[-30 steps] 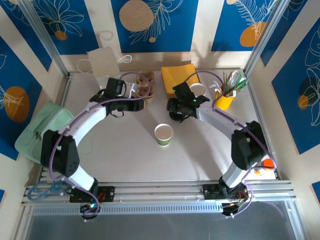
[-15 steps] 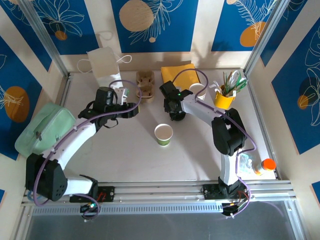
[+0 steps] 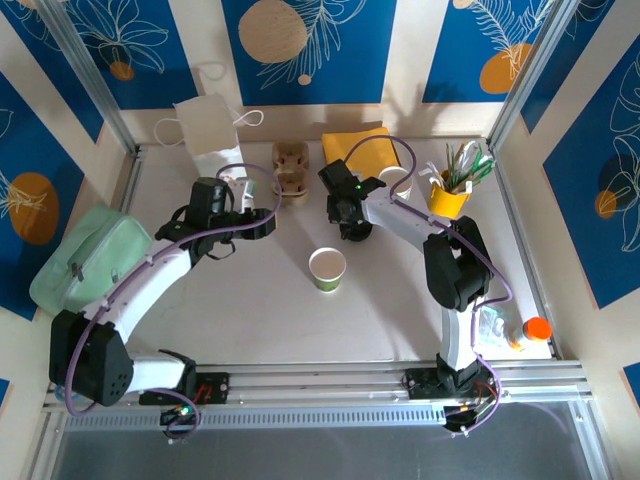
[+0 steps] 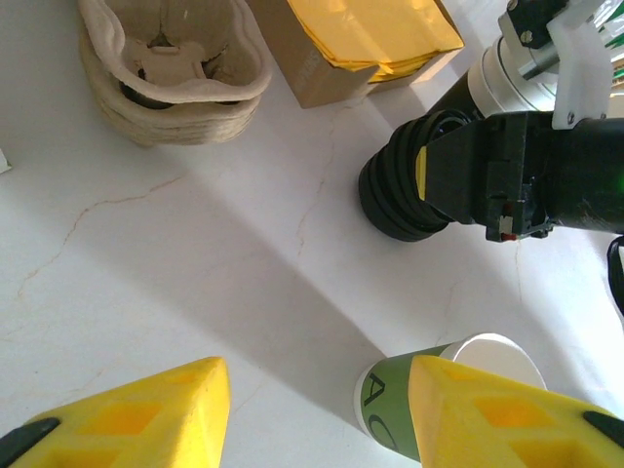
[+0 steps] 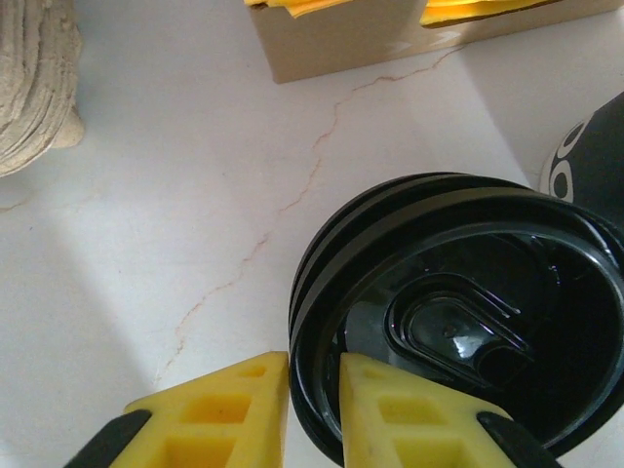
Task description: Pack the takeout coffee
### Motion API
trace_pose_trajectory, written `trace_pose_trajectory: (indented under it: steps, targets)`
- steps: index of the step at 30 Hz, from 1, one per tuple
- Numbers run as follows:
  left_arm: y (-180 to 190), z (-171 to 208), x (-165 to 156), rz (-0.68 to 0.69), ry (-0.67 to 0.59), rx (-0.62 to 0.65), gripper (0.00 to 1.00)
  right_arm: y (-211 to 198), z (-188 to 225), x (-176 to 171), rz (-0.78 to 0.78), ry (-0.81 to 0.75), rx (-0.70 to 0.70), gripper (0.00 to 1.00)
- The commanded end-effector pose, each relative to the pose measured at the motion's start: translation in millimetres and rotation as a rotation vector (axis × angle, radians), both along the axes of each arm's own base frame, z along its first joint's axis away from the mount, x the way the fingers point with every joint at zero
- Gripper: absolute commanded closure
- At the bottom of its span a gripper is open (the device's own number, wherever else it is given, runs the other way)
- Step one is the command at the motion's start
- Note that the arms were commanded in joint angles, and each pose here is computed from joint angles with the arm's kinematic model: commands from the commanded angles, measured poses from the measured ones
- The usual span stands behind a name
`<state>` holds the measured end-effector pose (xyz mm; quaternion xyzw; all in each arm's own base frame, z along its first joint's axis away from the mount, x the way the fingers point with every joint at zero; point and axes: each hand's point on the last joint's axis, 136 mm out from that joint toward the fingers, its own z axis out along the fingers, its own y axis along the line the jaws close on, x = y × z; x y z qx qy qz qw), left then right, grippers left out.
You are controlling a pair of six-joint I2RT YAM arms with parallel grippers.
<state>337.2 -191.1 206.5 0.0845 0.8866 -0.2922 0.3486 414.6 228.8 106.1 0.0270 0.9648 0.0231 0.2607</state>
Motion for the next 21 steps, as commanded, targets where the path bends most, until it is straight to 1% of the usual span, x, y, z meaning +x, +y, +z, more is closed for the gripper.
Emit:
trace_pose_trajectory:
  steps: [1, 4, 9, 11, 16, 21]
  targets:
    - [5.2, 6.6, 0.6, 0.015, -0.023, -0.003, 0.48, 4.0, 4.4, 1.9, 0.011, 0.005, 0.023, 0.82]
    - [5.4, 7.2, 0.7, 0.015, -0.025, -0.003, 0.48, 2.0, 4.9, 2.1, 0.003, 0.006, 0.027, 0.82]
    - [4.9, 7.0, 0.8, 0.015, -0.024, -0.003, 0.48, -1.1, 2.9, 3.0, -0.006, 0.013, 0.033, 0.73]
    - [5.0, 6.4, 0.7, 0.015, -0.022, -0.005, 0.48, -1.6, 2.2, 4.6, -0.009, 0.015, 0.036, 0.71]
    - [4.9, 7.8, 1.0, 0.015, -0.024, -0.006, 0.48, -0.3, 1.1, 7.6, -0.005, 0.015, 0.046, 0.71]
    - [5.6, 6.7, 1.0, 0.017, -0.022, -0.004, 0.48, 1.1, -1.2, 10.7, -0.003, 0.022, 0.056, 0.74]
